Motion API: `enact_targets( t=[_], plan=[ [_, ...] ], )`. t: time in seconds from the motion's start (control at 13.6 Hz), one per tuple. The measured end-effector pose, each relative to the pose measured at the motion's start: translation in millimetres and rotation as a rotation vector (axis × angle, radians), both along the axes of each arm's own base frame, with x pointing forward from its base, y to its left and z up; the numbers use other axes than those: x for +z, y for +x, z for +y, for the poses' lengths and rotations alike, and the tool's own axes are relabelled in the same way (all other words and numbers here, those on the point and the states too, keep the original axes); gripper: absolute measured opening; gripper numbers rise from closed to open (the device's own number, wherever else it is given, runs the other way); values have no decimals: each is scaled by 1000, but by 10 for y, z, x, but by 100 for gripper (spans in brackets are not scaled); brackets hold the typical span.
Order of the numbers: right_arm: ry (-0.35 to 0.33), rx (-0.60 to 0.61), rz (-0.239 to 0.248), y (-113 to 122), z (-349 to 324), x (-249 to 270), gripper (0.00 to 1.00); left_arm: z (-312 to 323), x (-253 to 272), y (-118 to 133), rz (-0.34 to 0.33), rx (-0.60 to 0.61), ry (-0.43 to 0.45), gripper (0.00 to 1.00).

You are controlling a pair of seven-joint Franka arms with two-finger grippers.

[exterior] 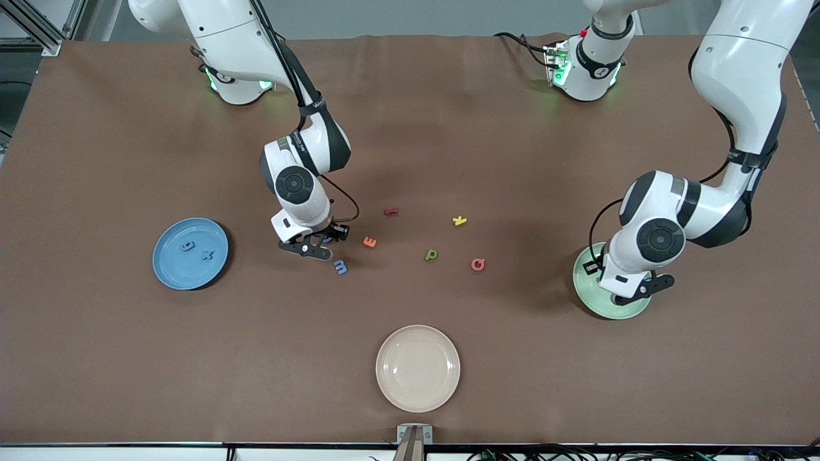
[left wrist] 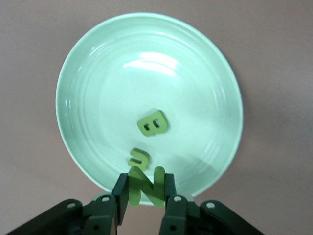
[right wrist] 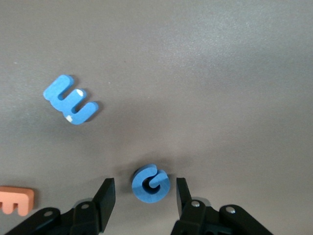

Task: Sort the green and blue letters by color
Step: 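Drop the N on the green plate while the right gripper grasps the G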

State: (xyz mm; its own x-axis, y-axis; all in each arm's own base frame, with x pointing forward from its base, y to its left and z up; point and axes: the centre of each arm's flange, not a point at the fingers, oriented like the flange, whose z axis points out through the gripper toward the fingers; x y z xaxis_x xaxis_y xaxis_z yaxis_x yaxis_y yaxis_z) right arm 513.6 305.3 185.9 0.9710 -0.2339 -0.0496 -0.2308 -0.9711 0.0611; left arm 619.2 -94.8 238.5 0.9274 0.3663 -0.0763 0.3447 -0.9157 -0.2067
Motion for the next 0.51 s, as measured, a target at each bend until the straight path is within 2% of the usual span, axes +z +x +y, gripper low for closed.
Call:
enact_targets(
  t=[0.07,0.15,0.44,0.51],
  plan=[
    [-1,-3,3,-9,-12,-13,59,37,-42,-11,1,-11,-5,33],
    [0,-7,4,-15,-21,-23,59,52,-62,-17,2,-21,-6,40],
    [6,-15,-6,-8,-32,-27,56,-21,-26,2,-14,-35,-12,82],
    [7,-15,-6,-7,-32,-27,52,-85,10,10,-22,-42,-18,93]
  ],
)
